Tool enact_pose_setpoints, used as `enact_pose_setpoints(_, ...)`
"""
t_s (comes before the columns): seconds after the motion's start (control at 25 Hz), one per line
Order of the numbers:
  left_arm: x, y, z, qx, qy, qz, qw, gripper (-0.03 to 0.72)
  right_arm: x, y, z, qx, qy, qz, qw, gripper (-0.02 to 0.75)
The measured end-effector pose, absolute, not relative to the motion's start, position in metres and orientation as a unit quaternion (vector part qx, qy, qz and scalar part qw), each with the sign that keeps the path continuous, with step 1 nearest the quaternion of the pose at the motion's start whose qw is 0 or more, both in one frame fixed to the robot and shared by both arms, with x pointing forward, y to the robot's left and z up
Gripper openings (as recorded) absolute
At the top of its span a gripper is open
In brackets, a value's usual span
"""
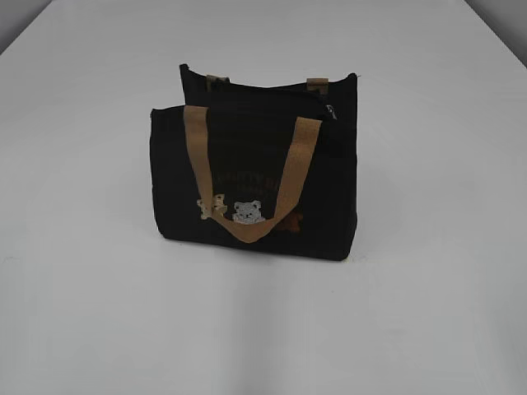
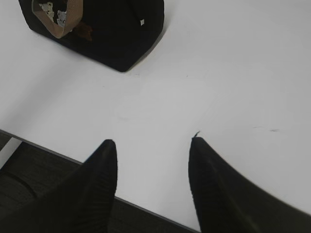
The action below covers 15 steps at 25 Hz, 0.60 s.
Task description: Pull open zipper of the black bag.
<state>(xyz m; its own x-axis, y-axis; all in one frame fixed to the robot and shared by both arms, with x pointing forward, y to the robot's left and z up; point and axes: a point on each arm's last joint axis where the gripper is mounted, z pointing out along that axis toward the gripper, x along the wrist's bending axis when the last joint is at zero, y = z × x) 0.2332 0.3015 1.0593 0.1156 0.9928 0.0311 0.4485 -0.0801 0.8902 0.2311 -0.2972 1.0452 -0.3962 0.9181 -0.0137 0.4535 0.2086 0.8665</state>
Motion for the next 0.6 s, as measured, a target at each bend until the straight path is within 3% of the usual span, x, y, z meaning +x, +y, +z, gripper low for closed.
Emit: enact_pose_setpoints(0.6, 0.2292, 0.3009, 1.0598, 0.641, 0.548, 0.367, 0.393, 0.282, 0.2308, -0.2959, 1.0455, 0.472, 0.725, 0.421, 0.274, 0.376)
